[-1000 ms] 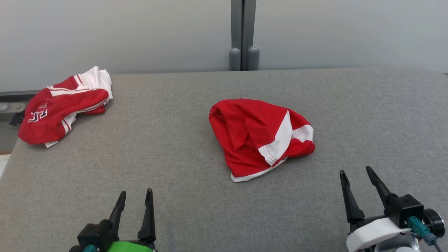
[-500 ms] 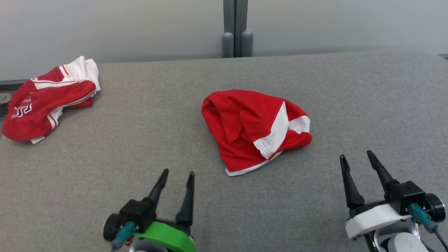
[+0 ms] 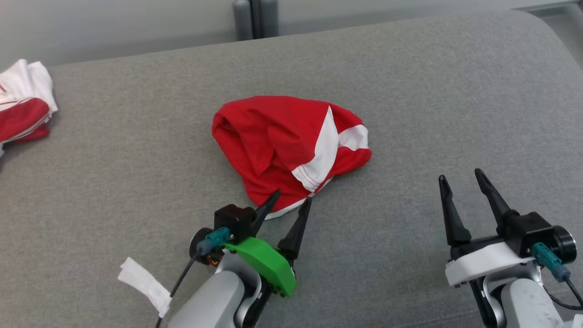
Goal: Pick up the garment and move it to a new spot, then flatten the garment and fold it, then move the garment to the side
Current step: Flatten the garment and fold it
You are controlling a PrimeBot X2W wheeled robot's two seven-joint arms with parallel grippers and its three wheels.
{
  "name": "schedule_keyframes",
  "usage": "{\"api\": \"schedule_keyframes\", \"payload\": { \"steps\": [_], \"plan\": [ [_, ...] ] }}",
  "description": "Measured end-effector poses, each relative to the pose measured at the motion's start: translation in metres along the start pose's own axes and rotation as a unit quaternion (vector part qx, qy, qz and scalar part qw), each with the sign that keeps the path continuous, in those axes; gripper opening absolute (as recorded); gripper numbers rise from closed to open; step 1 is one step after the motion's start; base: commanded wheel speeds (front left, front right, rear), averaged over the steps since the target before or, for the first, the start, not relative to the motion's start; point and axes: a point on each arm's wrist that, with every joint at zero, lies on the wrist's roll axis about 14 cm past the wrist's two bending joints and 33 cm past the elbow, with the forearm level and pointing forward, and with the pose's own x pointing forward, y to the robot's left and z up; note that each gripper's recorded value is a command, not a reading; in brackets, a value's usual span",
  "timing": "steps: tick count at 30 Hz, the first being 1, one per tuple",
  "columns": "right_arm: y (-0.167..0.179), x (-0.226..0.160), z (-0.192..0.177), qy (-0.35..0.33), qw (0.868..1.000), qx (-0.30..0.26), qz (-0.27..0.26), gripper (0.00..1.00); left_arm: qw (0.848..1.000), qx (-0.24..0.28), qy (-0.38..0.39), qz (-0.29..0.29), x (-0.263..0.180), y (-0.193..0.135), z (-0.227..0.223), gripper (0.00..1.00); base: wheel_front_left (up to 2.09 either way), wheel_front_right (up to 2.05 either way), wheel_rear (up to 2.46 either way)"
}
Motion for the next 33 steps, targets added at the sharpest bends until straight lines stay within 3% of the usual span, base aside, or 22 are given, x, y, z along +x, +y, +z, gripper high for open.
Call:
{"api": "schedule_keyframes", "payload": {
  "steps": [10,12,13,14,15,27,33],
  "plan": [
    [-0.029,-0.004,-0.02,0.032,0.999,-0.004,-0.044,1.0,0.998,-0.019,0.043,-0.032,0.041,0.001,-0.022,0.97,0.0,0.0,0.0],
    [-0.033,-0.005,-0.023,0.037,0.998,-0.003,-0.05,1.0,0.998,-0.027,0.036,-0.039,0.048,-0.001,-0.018,0.62,0.0,0.0,0.0],
    [-0.035,-0.005,-0.025,0.039,0.998,-0.004,-0.052,1.0,0.998,-0.029,0.03,-0.042,0.051,-0.003,-0.014,0.31,0.0,0.0,0.0],
    [-0.036,-0.006,-0.026,0.04,0.998,-0.005,-0.054,1.0,0.998,-0.031,0.02,-0.045,0.054,-0.004,-0.008,0.1,0.0,0.0,0.0],
    [-0.037,-0.006,-0.027,0.042,0.998,-0.005,-0.056,1.0,0.998,-0.032,0.009,-0.048,0.057,-0.005,-0.002,0.0,0.0,0.0,0.0],
    [-0.028,-0.006,-0.021,0.033,0.999,-0.002,-0.043,1.0,0.994,0.006,-0.091,-0.062,0.033,-0.023,0.057,0.0,0.0,0.0,0.0],
    [-0.015,-0.012,-0.016,0.027,0.999,0.002,-0.025,1.0,0.994,0.041,-0.098,-0.014,-0.007,0.006,0.062,0.0,0.0,0.0,0.0]
  ]
}}
